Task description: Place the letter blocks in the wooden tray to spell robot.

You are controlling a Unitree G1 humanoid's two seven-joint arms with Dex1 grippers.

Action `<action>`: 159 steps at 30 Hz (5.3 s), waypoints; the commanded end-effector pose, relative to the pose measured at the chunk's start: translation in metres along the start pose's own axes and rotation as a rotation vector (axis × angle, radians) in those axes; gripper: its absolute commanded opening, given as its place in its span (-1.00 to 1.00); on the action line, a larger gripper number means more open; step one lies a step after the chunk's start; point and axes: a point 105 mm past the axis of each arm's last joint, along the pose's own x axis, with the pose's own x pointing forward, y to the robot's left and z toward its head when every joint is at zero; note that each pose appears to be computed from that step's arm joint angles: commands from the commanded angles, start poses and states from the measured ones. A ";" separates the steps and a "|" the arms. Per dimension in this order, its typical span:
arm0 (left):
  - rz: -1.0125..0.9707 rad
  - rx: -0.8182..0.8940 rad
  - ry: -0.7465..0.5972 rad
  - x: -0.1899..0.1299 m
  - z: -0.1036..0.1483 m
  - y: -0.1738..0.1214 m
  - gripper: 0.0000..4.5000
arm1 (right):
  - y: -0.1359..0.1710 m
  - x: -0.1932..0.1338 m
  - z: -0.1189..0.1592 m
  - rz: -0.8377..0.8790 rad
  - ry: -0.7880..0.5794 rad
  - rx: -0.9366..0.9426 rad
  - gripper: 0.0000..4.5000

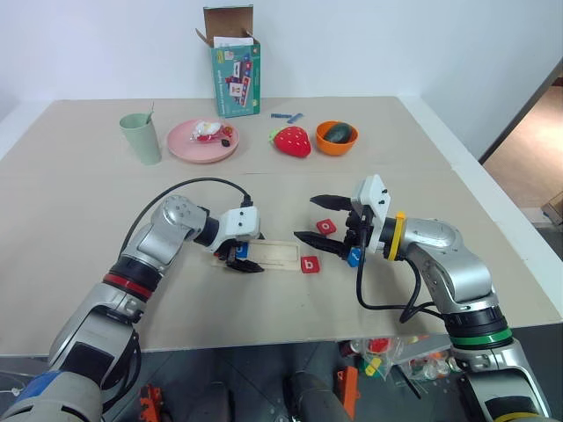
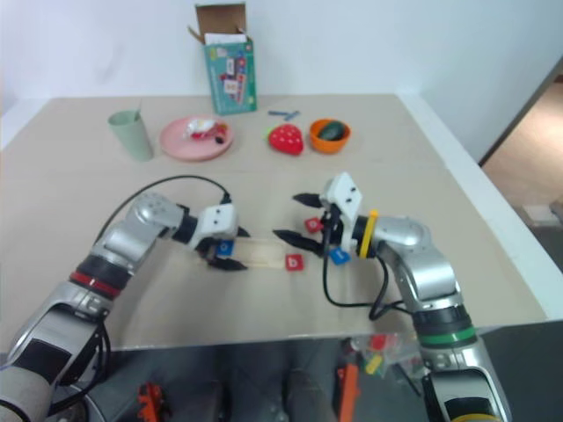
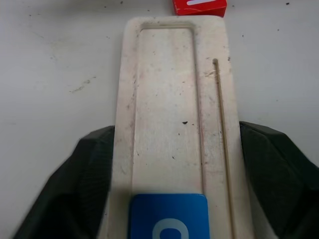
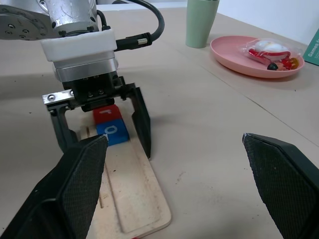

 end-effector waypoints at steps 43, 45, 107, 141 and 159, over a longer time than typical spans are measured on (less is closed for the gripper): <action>0.426 -0.362 -0.443 -0.065 0.019 -0.108 0.99 | 0.010 0.006 -0.060 0.328 0.261 -0.150 1.00; 0.428 -0.361 -0.441 -0.064 0.019 -0.109 0.99 | 0.010 0.007 -0.062 0.333 0.269 -0.149 1.00; 0.729 -0.499 -0.455 -0.073 -0.008 -0.102 1.00 | 0.036 0.113 -0.035 0.361 0.246 -0.111 -0.46; 0.708 -0.466 -0.438 -0.067 -0.009 -0.099 1.00 | 0.035 0.114 -0.027 0.346 0.215 -0.049 -0.24; 0.723 -0.460 -0.450 -0.067 -0.007 -0.096 1.00 | 0.032 0.114 -0.024 0.355 0.209 -0.085 -0.24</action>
